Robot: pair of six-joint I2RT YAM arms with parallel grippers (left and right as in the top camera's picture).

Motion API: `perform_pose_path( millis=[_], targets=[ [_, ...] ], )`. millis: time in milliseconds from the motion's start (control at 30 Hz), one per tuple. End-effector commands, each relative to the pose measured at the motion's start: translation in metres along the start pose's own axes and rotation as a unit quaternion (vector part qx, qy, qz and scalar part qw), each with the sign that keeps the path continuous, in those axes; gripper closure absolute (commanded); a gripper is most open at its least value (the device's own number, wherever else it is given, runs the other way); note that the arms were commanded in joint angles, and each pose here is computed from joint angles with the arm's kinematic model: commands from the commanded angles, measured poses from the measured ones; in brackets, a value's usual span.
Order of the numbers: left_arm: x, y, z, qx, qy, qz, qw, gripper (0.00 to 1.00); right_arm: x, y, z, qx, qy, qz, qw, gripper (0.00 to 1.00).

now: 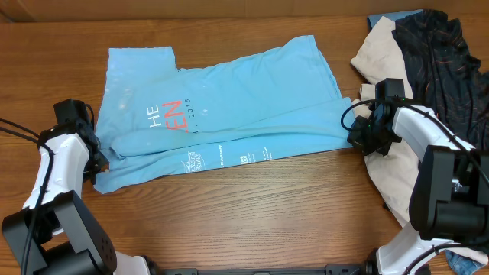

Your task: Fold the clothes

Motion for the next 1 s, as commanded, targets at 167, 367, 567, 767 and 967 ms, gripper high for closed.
perform_pose_path(
  millis=[167,367,567,767,967],
  targets=[
    [-0.011,-0.020,-0.017,0.156,0.017,0.034,0.987,0.84,-0.002,-0.005,0.000,0.027,-0.011,0.006,1.000,0.96],
    [-0.003,-0.049,-0.029,0.298,0.033,0.076,0.951,0.84,0.002,-0.007,0.000,0.034,0.003,0.011,0.999,0.96],
    [0.021,-0.066,-0.026,0.295,0.057,0.115,0.947,0.84,0.012,-0.013,-0.001,0.056,0.036,0.032,0.997,0.96],
    [0.025,-0.068,-0.026,0.286,0.061,0.122,0.948,0.85,0.032,-0.025,-0.005,0.113,0.093,0.083,0.986,0.96],
    [0.024,-0.066,-0.025,0.275,0.057,0.122,0.952,0.85,0.041,-0.030,-0.009,0.132,0.122,0.084,0.980,0.96]
  ],
)
Point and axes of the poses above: each gripper's point midway between its finger pads, its own z axis out along the fingers, its own y axis along the line the jaws close on, x = y × z, the point moved 10 cm from there along -z, back along the fingers, and after that the axes turned 7 degrees about z, right-handed, at the moved point
